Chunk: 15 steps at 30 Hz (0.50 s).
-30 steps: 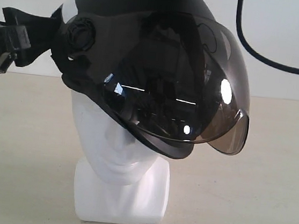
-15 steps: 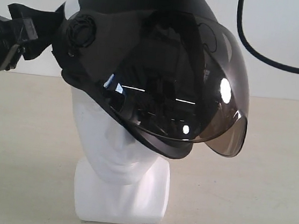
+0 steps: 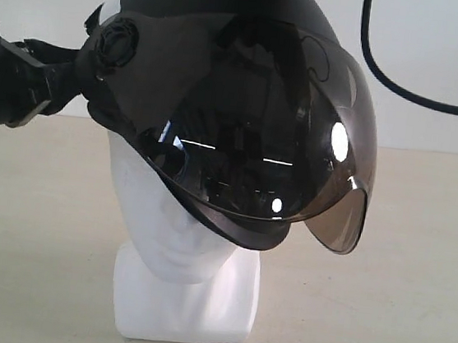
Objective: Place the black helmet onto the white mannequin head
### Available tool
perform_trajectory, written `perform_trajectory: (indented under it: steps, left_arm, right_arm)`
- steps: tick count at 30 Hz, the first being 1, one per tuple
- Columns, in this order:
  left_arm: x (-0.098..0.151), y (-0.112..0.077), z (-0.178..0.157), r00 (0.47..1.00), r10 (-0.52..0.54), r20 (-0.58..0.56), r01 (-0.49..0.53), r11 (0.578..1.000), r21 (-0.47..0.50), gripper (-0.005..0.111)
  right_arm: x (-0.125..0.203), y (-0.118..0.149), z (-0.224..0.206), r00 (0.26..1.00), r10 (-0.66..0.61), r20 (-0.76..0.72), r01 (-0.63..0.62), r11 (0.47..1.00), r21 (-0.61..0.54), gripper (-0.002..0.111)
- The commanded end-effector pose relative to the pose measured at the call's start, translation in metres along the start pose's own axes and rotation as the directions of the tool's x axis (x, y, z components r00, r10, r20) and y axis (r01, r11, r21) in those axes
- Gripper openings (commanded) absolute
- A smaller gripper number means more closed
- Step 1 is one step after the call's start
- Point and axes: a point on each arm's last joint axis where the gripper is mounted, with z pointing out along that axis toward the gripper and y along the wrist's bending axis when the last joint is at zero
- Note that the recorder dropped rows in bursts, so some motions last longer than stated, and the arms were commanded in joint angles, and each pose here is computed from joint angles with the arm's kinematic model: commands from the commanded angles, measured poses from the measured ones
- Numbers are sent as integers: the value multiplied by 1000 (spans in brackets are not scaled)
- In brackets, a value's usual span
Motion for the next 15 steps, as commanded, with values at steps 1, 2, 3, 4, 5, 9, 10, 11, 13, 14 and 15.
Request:
perform_trajectory:
  steps: [1,2,3,4,5,9,10,11,13,14,15]
  left_arm:
    - [8,-4,4,995,76,-62,-74,997,31,4]
    - [9,-4,4,995,79,-68,-78,997,24,4]
    - [10,-3,3,993,92,-77,-91,996,25,4]
    - [11,-3,3,991,101,-89,-100,995,17,4]
    - [11,-2,3,989,112,-102,-112,994,6,4]
    - [9,0,-9,975,171,-142,-182,981,-67,4]
    - [6,-3,-14,972,195,-130,-203,977,-59,4]
    - [3,-7,-20,971,212,-112,-219,974,-53,4]
    - [-7,-16,-33,970,236,-59,-239,970,-45,4]
    - [-12,-20,-40,969,245,-30,-246,968,-43,4]
    - [-17,-24,-46,967,254,1,-254,966,-41,4]
  right_arm:
    - [16,4,8,995,-15,-102,9,998,-56,0]
    - [16,4,8,995,-16,-103,10,998,-57,0]
    - [16,4,8,995,-16,-103,10,998,-57,0]
    - [16,4,8,995,-16,-103,10,998,-57,0]
    - [17,5,8,994,-16,-105,10,998,-59,0]
    - [19,7,8,991,-18,-131,7,997,-81,0]
    - [19,7,8,991,-18,-135,7,996,-84,0]
    - [19,7,8,990,-20,-137,9,996,-85,0]
    - [20,7,8,990,-20,-138,8,996,-87,0]
    - [20,7,7,990,-20,-140,8,996,-88,0]
    - [20,7,7,990,-21,-142,8,996,-90,0]
